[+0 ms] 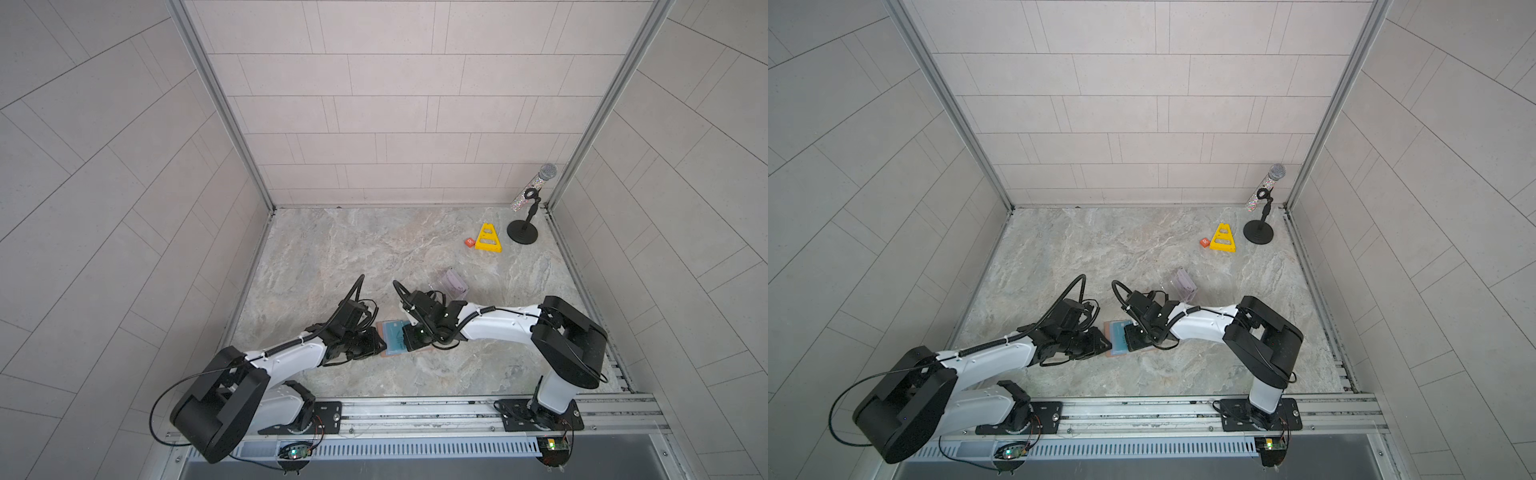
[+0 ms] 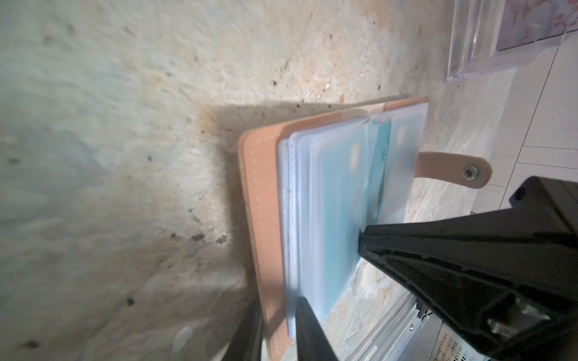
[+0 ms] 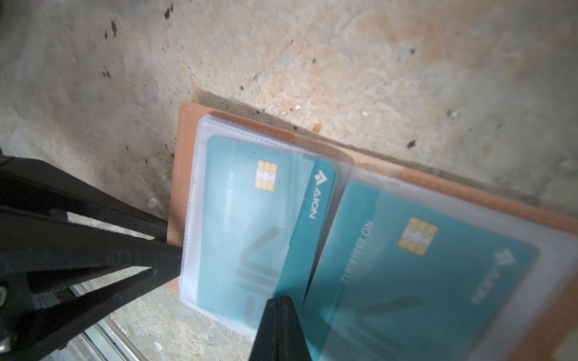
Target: Put the credit cards into the card holder
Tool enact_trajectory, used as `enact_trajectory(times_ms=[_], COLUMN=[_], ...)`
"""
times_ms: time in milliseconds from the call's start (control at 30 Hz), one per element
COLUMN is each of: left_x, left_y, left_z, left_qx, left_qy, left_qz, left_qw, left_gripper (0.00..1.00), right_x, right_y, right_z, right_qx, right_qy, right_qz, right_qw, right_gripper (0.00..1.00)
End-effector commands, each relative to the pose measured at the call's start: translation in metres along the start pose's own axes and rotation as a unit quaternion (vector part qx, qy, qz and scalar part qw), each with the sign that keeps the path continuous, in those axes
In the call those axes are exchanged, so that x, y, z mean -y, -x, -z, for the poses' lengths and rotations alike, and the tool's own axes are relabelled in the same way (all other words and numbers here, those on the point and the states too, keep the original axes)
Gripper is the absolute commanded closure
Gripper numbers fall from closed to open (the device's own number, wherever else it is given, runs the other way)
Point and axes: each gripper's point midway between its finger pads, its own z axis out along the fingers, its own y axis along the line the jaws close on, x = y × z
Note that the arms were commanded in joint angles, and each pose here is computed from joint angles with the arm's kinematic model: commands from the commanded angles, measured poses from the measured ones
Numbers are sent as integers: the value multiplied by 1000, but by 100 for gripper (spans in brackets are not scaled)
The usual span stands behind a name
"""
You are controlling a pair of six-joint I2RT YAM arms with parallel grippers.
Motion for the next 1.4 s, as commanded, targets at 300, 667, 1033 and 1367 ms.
enact_trajectory(times_ms=[300, 667, 1033, 1367], left_x=[-50, -51, -52, -52], left_y=[-33, -34, -35, -34], left_z=[-1, -2, -3, -3], left_qx=[-46, -50, -54, -53], left_qy=[98, 101, 103, 104], left_qz=[30, 27, 26, 26], left_qw=[994, 993, 993, 993], left_gripper=[74, 74, 74, 74], right_x=[17, 24, 5, 4], right_y=[6, -6, -9, -5], right_z=[29, 7, -9, -3], right_qx=[39, -6, -25, -15], right_qy=[-64, -75, -28, -29], right_qz=[6, 9, 6, 9], right_qw=[997, 997, 999, 999], right_gripper=[100, 100, 100, 100])
